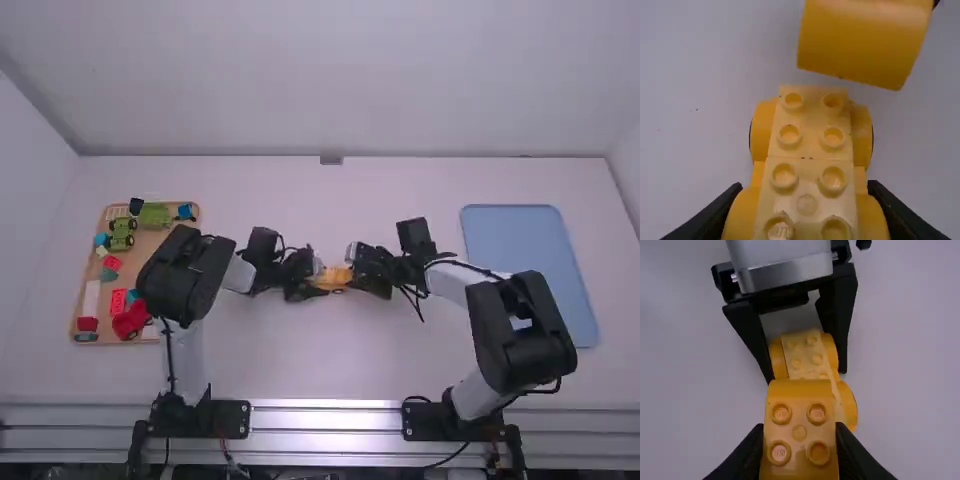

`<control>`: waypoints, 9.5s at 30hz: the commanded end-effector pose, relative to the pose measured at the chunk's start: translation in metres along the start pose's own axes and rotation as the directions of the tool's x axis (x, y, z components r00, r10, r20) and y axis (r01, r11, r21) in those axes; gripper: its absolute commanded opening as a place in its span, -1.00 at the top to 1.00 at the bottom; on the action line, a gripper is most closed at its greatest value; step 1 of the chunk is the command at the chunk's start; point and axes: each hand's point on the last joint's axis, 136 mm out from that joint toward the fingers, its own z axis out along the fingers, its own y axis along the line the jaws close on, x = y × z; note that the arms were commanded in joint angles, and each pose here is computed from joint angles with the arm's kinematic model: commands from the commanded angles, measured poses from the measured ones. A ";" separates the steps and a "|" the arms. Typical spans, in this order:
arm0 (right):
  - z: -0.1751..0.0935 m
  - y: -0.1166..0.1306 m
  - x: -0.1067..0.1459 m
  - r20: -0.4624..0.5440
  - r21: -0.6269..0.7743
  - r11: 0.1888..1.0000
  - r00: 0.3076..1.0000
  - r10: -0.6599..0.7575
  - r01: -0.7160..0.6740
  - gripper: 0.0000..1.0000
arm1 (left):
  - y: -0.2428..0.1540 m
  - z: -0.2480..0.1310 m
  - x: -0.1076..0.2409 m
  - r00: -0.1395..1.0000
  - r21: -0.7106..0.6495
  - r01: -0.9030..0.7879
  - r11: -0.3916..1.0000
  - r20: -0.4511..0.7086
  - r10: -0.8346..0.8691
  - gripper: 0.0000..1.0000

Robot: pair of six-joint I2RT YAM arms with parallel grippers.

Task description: Assemble lego blocks to make yellow taxi

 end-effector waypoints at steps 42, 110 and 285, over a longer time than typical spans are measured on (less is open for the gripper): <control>0.045 -0.002 -0.005 0.039 -0.043 0.999 0.999 -0.026 0.027 0.85 | -0.028 0.001 0.022 0.998 0.058 0.045 0.997 -0.038 -0.043 0.13; 0.046 0.010 0.005 0.058 0.009 1.000 0.998 -0.013 0.013 0.98 | -0.028 0.001 0.022 0.998 0.061 0.051 0.997 -0.037 -0.049 0.21; 0.055 0.016 -0.010 -0.157 -0.087 0.996 0.986 -0.049 0.036 1.00 | -0.029 0.001 0.029 0.995 0.054 0.068 0.996 -0.071 -0.064 0.50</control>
